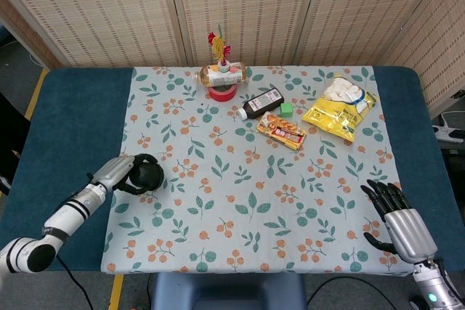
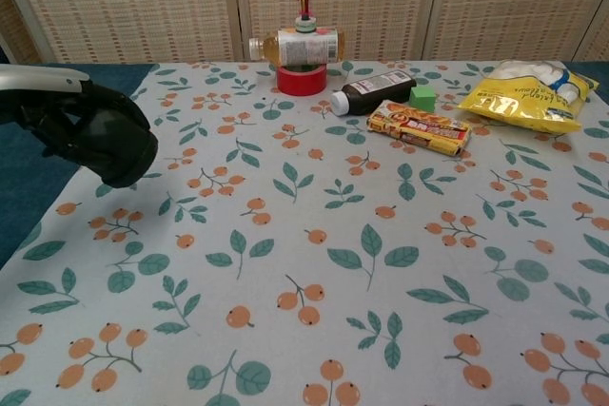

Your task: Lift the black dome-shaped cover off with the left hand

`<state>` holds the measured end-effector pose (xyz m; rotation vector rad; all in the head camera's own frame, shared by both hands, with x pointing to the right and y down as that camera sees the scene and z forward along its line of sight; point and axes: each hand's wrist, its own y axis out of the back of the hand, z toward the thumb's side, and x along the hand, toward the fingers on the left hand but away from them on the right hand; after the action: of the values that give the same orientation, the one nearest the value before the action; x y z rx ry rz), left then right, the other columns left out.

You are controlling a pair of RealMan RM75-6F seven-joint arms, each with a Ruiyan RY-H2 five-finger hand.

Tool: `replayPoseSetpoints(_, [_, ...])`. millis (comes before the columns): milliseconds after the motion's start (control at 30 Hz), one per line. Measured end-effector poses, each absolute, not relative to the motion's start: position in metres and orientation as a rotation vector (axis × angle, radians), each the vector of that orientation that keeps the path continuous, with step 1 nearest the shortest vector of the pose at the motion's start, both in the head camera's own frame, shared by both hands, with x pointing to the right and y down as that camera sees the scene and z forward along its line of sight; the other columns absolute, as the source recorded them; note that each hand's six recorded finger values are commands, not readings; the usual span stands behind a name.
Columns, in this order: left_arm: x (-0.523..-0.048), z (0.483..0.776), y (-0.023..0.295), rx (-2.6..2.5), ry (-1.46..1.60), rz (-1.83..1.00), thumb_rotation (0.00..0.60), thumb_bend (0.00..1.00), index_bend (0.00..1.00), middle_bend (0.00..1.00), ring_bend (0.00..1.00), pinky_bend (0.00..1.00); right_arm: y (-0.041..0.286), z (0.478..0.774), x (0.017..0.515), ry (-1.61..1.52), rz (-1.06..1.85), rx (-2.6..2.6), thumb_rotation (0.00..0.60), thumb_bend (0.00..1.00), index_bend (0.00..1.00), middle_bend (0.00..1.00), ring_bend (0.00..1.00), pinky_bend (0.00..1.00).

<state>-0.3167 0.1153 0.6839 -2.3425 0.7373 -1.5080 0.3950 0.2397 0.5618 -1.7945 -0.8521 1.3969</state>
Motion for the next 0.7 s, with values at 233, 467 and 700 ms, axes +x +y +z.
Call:
replayPoseSetpoints(233, [-0.31,0.708,0.128,-2.203,0.556,-1.524,0.6,0.48,0.49,0.55,0.39,0.7,0.239,0.564,0.395,-0.848,1.405,-1.794,0.6,0.12,0.0,0.0,0.0,0.0])
replayPoseSetpoints(467, [-0.305,0.712,0.131,-2.16,0.496,-1.53,0.6,0.47,0.32,0.38,0.3,0.5,0.239,0.564,0.395,-0.849,1.406,-1.793,0.6,0.12,0.0,0.0,0.0,0.0])
replayPoseSetpoints(700, [-0.309,0.722,0.134,-2.15,0.437,-1.603,0.6,0.44,0.0,0.01,0.0,0.26,0.239,0.564,0.394,-0.845,1.405,-1.804,0.6,0.12,0.0,0.0,0.0,0.0])
